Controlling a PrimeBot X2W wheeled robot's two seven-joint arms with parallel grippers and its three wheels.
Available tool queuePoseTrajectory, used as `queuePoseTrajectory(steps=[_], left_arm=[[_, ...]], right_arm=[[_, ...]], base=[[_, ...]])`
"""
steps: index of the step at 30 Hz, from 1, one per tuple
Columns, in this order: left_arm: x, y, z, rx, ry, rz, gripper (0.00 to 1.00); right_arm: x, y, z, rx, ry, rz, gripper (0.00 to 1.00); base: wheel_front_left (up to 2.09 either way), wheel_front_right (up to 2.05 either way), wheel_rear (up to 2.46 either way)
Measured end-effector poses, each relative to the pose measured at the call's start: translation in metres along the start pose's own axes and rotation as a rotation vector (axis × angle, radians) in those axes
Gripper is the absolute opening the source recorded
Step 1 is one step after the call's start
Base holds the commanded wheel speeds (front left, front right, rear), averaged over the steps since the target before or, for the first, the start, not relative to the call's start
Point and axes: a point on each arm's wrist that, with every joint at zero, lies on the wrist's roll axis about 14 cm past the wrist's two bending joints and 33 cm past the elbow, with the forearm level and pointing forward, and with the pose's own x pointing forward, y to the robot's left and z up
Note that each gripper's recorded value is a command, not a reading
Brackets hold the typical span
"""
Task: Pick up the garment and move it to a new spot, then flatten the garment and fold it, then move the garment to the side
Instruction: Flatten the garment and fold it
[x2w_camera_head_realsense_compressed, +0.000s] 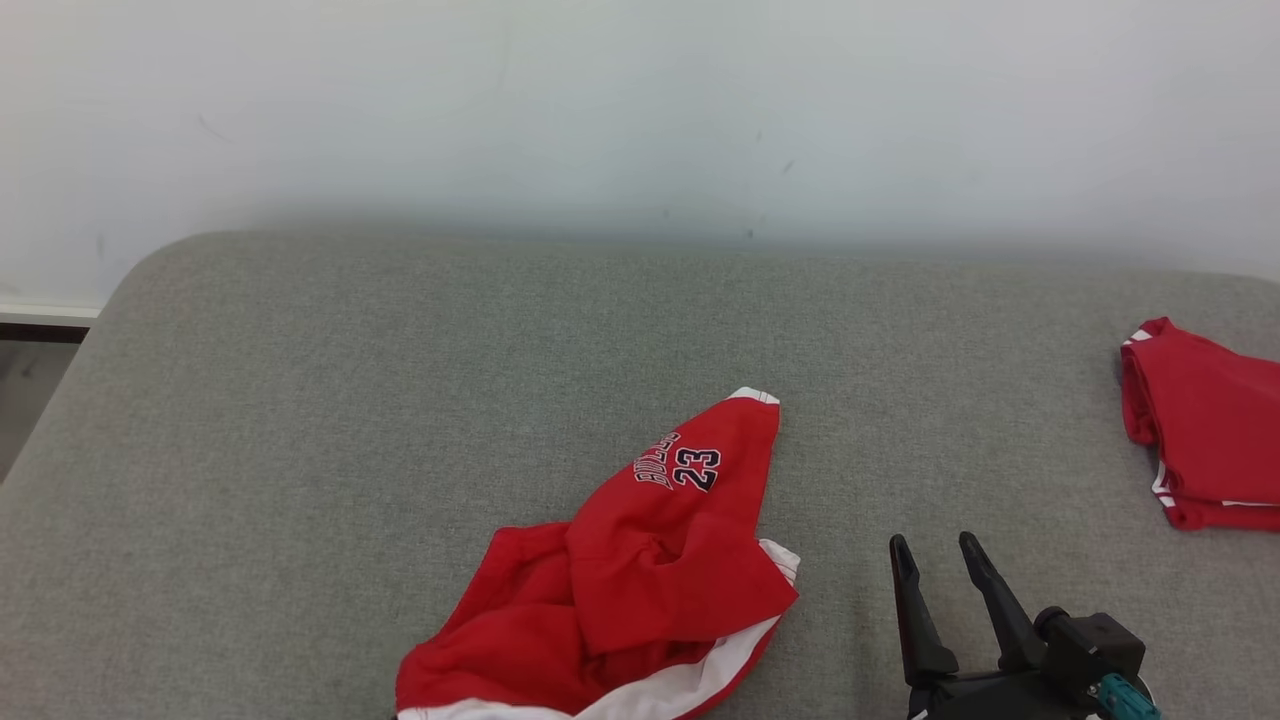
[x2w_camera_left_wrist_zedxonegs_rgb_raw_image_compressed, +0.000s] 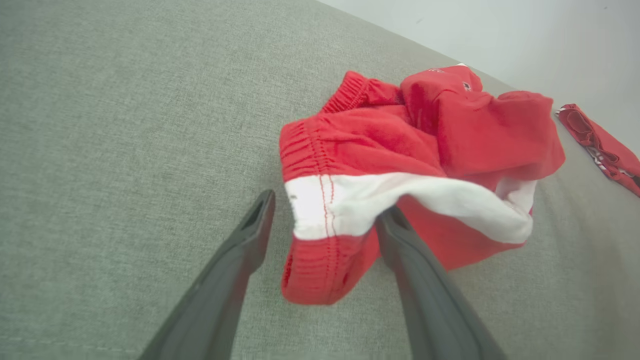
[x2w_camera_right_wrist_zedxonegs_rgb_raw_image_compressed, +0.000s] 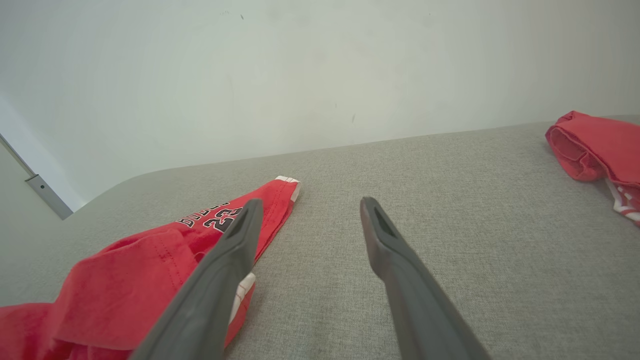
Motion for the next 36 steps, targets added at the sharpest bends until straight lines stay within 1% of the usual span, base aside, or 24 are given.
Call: queuePoseTrajectory(steps=[3,7,12,16,17,25,28,30,36], left_arm=[[-0.005,0.002,-0.013,-0.004,0.060,0.010,1.00],[-0.011,0.005,-0.024,-0.026,0.100,0.028,1.00],[-0.017,0.005,-0.028,-0.046,0.107,0.038,1.00],[-0.022,0.007,-0.022,-0.040,0.088,0.049,1.00],[-0.024,0.007,-0.013,-0.033,0.049,0.046,1.00],[-0.028,0.011,0.014,0.027,-0.062,0.057,1.00],[-0.025,0.015,0.033,0.038,-0.149,0.079,1.00],[-0.023,0.019,0.044,0.100,-0.190,0.096,1.00],[-0.015,0.021,0.067,0.183,-0.277,0.124,1.00]], right_arm=[[0.000,-0.001,-0.001,-0.001,0.003,-0.002,1.00],[0.001,-0.004,-0.002,0.000,0.006,-0.012,1.00],[0.001,-0.007,-0.002,0.001,0.005,-0.020,1.00],[0.001,-0.007,-0.003,0.001,0.009,-0.021,1.00],[-0.001,-0.007,-0.005,0.002,0.013,-0.022,1.00],[-0.002,-0.005,0.000,-0.002,0.000,-0.017,1.00],[-0.003,-0.007,0.004,-0.009,-0.012,-0.021,1.00],[-0.005,-0.010,0.008,-0.016,-0.022,-0.030,1.00],[-0.013,-0.024,0.019,-0.034,-0.056,-0.077,1.00]], base=[[0.00,0.00,0.00],[0.00,0.00,0.00],[0.00,0.00,0.00],[0.00,0.00,0.00],[0.00,0.00,0.00],[0.00,0.00,0.00],[0.00,0.00,0.00],[0.00,0.00,0.00],[0.00,0.00,0.00]])
